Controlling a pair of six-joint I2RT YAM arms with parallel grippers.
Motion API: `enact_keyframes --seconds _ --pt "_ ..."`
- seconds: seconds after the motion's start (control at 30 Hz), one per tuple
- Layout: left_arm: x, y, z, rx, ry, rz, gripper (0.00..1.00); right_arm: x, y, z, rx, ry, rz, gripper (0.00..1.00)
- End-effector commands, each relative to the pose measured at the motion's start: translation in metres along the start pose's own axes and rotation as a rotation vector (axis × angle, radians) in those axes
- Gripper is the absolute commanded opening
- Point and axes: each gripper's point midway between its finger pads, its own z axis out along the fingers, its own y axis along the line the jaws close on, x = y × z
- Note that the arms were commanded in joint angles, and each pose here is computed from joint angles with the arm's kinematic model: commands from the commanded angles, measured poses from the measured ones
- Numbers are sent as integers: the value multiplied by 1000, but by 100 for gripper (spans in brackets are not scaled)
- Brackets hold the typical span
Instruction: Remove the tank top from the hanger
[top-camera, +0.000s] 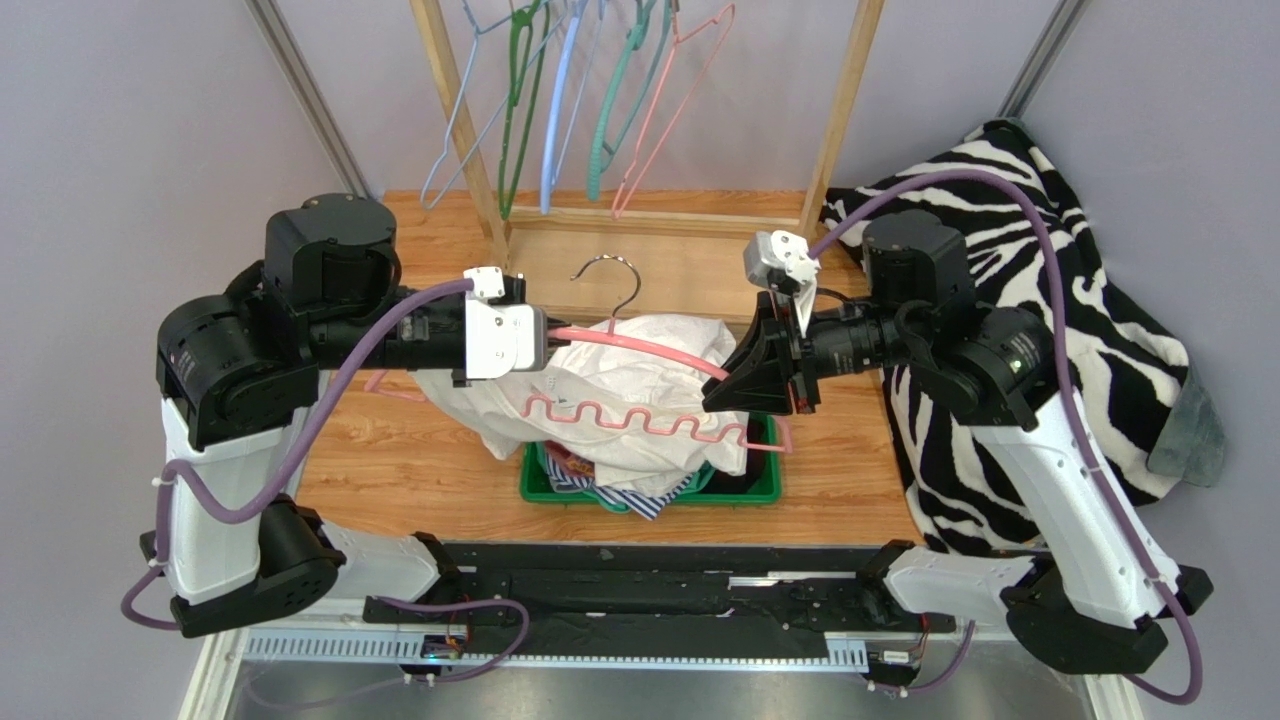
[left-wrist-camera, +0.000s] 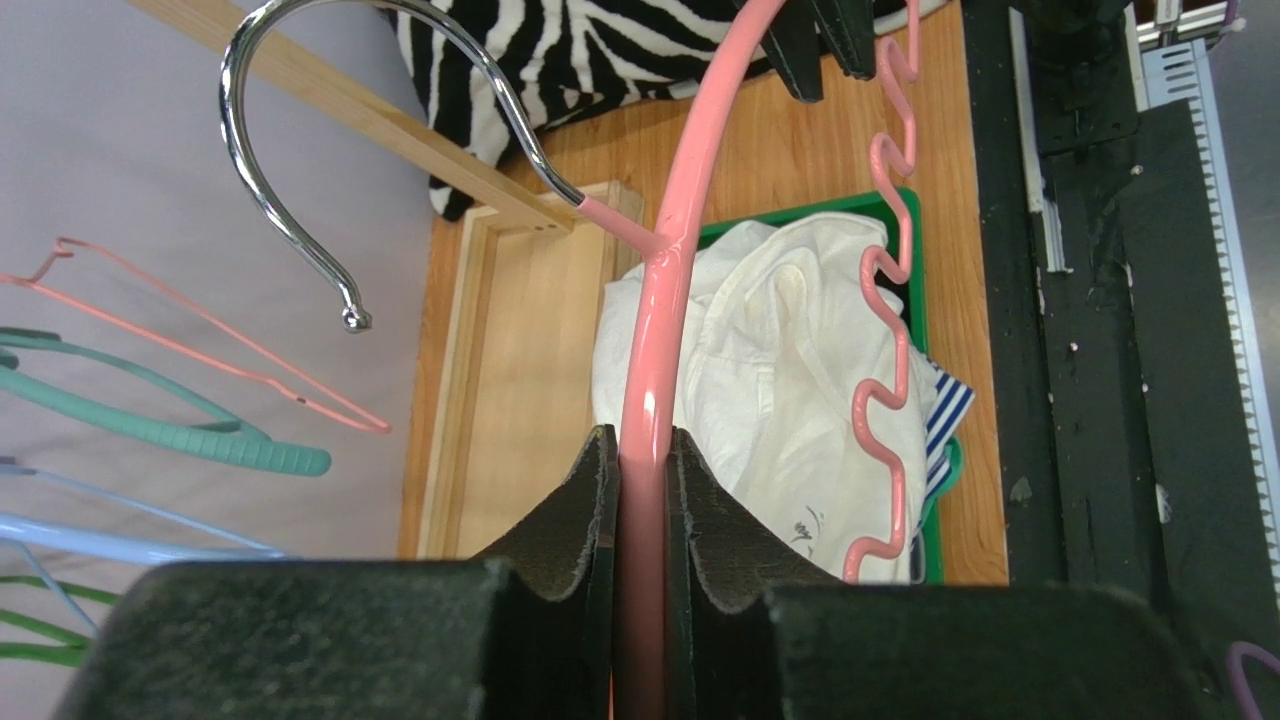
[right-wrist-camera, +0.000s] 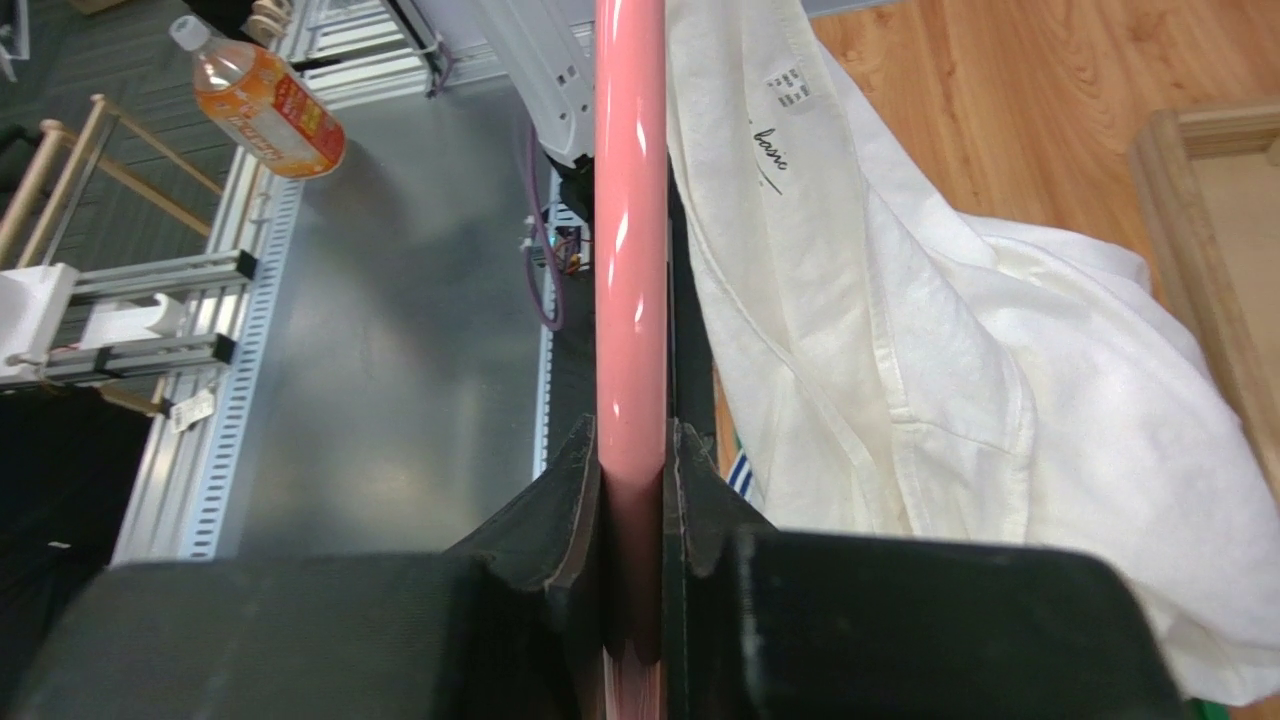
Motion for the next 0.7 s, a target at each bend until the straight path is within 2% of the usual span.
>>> enact_keyframes --seconds 0.0,0.07,0.1,0.13,0.17,0.2,0.3,0.5,0.6,0.63,0.67 --pt "-18 11 -9 -58 -63 52 0 -11 -16 -15 202 -62 -47 0" --pt "-17 12 -9 -64 -58 49 0 -17 -13 -17 203 -95 -81 0" --pt "-18 14 -8 -75 -64 42 8 -17 -11 -19 202 -104 -86 0" --pt "-18 17 -9 -91 -59 37 26 -20 -11 -18 197 -119 -96 0" --pt "-19 18 -9 -98 -63 31 81 -21 -12 -17 200 -122 -96 0" --pt "-23 22 -10 -115 -74 19 95 -21 -13 -17 198 -122 -98 0" --pt "-37 34 -21 -189 -115 7 95 -22 -18 -14 208 -125 -102 0" --pt "-62 60 -83 -446 -187 38 96 -26 -26 -29 319 -157 -158 0" --pt "-50 76 -102 -596 -161 -21 96 -42 -22 -50 409 -225 -228 0" --pt "-31 82 -95 -633 -94 -56 96 -47 -23 -55 440 -245 -237 0" --pt "-24 84 -96 -657 -79 -73 96 -51 -19 -60 450 -266 -254 0"
